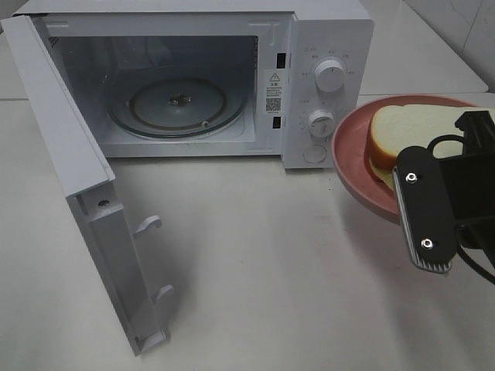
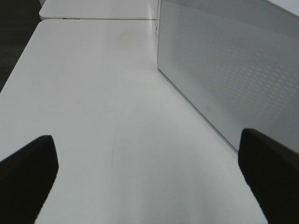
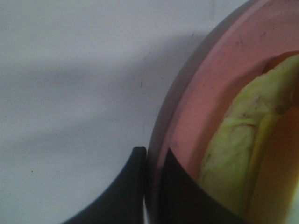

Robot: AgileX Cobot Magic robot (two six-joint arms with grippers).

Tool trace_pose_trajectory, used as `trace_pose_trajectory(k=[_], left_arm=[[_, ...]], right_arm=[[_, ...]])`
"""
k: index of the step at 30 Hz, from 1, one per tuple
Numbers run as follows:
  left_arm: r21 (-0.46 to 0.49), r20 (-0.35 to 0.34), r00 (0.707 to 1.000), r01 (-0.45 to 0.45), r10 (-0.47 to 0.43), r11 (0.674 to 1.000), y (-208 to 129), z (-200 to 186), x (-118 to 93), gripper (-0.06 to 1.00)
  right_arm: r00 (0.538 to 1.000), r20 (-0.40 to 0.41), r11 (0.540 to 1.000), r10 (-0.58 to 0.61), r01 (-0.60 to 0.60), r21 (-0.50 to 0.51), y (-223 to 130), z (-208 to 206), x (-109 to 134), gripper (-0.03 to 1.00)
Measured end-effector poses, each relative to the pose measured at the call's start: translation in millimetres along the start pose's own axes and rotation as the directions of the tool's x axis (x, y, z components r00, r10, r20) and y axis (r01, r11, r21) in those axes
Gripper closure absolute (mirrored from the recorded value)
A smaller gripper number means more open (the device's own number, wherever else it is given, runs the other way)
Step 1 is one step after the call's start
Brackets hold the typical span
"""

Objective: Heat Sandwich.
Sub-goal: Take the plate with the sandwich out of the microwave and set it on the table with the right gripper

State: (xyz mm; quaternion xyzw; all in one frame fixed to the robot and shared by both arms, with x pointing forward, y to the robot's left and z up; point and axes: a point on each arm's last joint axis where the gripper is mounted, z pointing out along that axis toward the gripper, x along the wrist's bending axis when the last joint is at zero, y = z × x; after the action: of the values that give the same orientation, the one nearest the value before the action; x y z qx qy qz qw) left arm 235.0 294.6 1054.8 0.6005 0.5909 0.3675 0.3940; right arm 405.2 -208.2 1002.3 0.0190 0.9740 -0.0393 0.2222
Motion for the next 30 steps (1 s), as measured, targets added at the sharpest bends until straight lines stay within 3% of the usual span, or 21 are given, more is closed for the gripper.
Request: trace_pose_trajectory(k=[8,17,22,30], left_arm=[[0.000,0.000,1.000,0.000,0.000,1.000,0,0,0,-0.05],[0.000,0.000,1.000,0.000,0.000,1.000,0,0,0,-0.05],[0.000,0.000,1.000,0.000,0.000,1.000,0,0,0,-0.05],[0.000,0.000,1.000,0.000,0.000,1.000,0,0,0,-0.05]], right_arm=[[0.992,-0.022,0.990,0.127,-0.126,0.059,-5,0,3,0.92],[0.948,-0.018,0.944,0.317,-0.314,0.100,-8,0,4,0.92],[0.881,-0.005,0.874,0.473,-0.468,0.129,-10,-1,6,0.92],[0.793,0.019,0.782,0.609,-0.605,0.151,-12,-1,7,0.92]])
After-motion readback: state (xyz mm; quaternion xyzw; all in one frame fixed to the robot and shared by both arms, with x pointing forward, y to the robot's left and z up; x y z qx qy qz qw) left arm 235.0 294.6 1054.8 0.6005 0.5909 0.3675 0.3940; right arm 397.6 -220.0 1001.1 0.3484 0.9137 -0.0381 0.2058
